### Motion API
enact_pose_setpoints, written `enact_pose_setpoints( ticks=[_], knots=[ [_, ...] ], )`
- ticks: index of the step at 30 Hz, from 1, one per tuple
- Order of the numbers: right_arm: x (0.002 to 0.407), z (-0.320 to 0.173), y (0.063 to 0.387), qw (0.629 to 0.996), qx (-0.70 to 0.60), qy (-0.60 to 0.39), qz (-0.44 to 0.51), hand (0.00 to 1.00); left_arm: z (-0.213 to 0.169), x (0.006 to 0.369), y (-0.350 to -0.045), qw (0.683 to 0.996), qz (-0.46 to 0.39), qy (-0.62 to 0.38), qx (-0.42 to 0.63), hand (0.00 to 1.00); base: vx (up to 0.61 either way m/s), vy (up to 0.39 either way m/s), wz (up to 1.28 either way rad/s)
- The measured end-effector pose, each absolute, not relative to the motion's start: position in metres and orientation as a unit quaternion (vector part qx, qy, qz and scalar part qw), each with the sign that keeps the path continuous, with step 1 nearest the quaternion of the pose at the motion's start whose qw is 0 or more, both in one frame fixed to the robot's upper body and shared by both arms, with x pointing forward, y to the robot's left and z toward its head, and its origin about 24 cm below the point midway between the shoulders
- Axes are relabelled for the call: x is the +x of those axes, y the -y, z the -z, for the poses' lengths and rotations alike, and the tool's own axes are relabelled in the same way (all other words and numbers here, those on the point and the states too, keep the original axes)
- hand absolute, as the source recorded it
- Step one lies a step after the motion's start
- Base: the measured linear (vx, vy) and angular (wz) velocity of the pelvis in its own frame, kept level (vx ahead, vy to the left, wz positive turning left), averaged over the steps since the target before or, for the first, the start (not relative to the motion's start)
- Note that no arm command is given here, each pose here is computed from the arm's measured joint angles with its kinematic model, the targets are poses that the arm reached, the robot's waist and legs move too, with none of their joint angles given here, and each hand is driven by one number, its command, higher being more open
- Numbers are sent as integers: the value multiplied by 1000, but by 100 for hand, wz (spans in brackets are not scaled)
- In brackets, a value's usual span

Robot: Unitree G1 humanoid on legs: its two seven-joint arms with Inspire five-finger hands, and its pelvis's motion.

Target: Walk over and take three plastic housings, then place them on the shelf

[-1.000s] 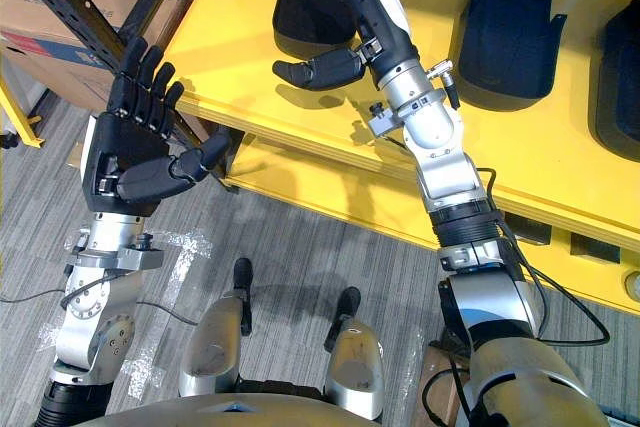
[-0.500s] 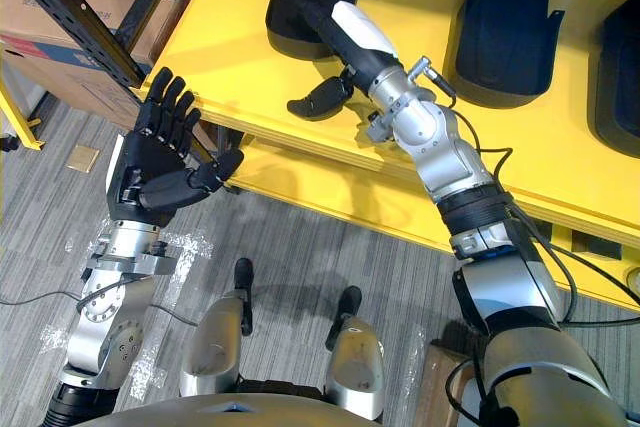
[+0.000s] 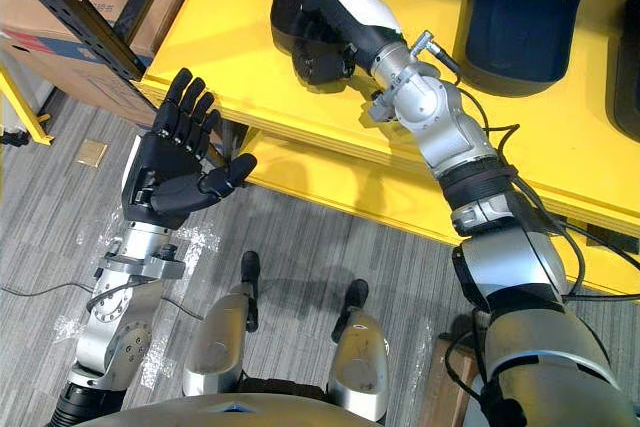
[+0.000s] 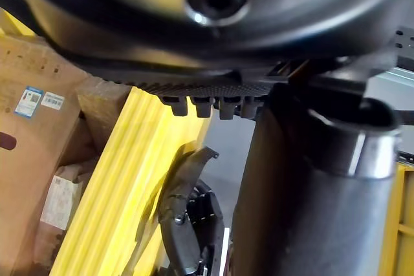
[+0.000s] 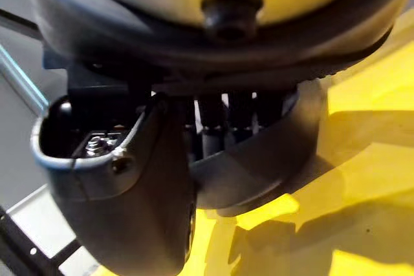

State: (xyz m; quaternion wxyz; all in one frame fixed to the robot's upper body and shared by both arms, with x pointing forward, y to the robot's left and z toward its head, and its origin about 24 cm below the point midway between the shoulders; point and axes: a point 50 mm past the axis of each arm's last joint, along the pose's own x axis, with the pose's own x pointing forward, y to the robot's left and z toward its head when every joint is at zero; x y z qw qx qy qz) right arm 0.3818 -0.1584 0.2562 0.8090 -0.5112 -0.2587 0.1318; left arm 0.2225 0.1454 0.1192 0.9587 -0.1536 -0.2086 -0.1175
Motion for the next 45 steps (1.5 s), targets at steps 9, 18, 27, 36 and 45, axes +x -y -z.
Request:
enact_pose_setpoints(
  ticks=[9, 18, 27, 36, 45],
  knots=[
    [383, -256, 162, 811, -514, 251, -126, 0, -119, 223, -146, 959, 114, 208, -154, 100, -6, -1, -1],
    [384, -257, 163, 810, -519, 250, -113, 0, -119, 223, -146, 959, 113, 208, -155, 100, -2, -1, 0],
    [385, -256, 163, 799, -533, 257, -105, 0, -119, 223, -146, 960, 108, 207, -156, 100, -4, -1, -1],
    [384, -261, 171, 780, -558, 261, -112, 100, -119, 223, -146, 960, 108, 206, -158, 100, -1, -2, 0],
    [378, -258, 175, 771, -568, 261, -120, 100, -118, 222, -142, 958, 124, 205, -158, 100, 3, -9, -5]
  ],
)
